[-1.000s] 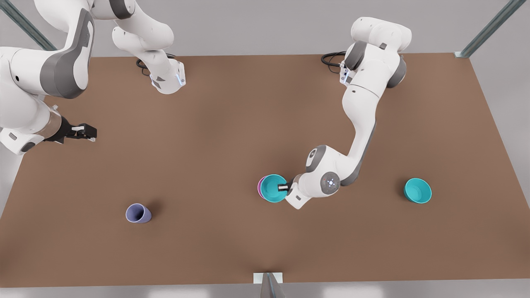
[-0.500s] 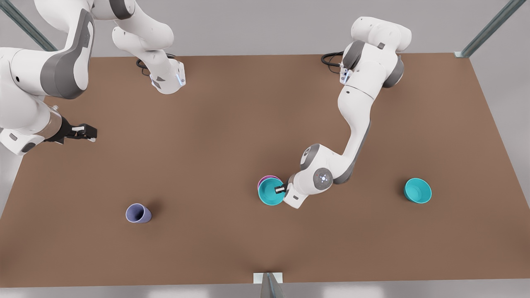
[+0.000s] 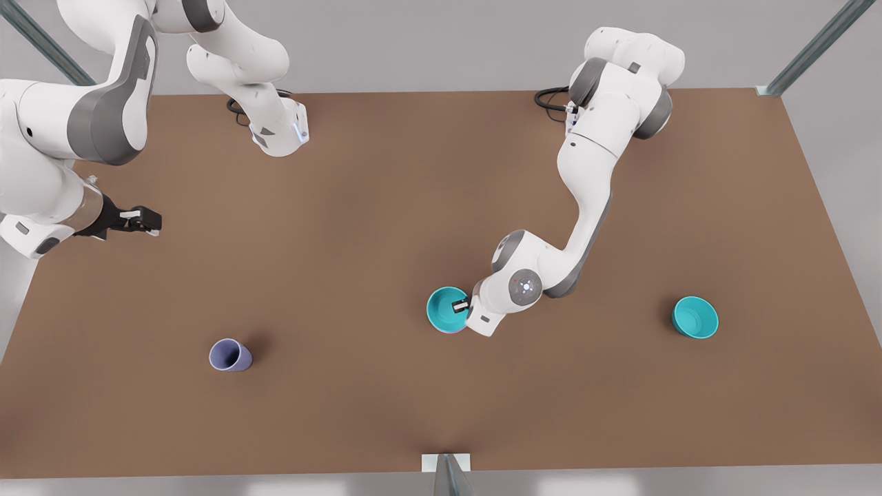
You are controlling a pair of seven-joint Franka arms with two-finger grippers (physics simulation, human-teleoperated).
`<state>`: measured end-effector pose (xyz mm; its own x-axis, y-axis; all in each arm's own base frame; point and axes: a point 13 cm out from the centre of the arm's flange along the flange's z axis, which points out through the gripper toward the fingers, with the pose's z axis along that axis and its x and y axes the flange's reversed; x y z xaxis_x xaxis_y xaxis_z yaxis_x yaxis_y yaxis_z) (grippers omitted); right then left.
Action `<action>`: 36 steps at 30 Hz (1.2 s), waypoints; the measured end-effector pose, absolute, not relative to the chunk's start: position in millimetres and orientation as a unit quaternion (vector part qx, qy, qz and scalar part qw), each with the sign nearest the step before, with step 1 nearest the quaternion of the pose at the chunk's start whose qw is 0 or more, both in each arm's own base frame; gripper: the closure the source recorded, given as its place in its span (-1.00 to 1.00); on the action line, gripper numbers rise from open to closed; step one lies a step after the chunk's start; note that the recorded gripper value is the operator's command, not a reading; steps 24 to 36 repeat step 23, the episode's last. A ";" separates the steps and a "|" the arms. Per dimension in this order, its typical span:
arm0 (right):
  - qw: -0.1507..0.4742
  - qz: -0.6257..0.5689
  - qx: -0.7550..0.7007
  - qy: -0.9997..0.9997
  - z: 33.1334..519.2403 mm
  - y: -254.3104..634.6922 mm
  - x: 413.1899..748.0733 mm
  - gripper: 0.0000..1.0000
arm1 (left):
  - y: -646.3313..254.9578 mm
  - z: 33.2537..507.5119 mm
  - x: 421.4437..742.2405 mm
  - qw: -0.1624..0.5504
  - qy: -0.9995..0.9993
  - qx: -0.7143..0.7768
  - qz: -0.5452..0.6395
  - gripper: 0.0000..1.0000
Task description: Stack the blue bowl on the pink bowl
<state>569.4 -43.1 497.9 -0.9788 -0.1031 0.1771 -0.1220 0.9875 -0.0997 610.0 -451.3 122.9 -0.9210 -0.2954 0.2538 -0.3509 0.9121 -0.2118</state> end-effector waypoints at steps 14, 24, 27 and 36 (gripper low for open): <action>0.088 0.054 0.053 -0.993 496.3 -48.3 569.0 -1.00 | -131.8 377.3 693.1 -0.002 -0.959 0.282 0.020 -1.00; 0.087 0.054 0.054 -0.993 496.9 -47.9 568.9 -1.00 | -46.0 482.4 592.9 0.046 -0.981 0.190 -0.003 -1.00; 0.087 0.054 0.054 -0.993 496.9 -47.9 568.9 -1.00 | -46.0 482.4 592.9 0.046 -0.981 0.190 -0.003 -1.00; 0.087 0.054 0.054 -0.993 496.9 -47.9 568.9 -1.00 | -46.0 482.4 592.9 0.046 -0.981 0.190 -0.003 -1.00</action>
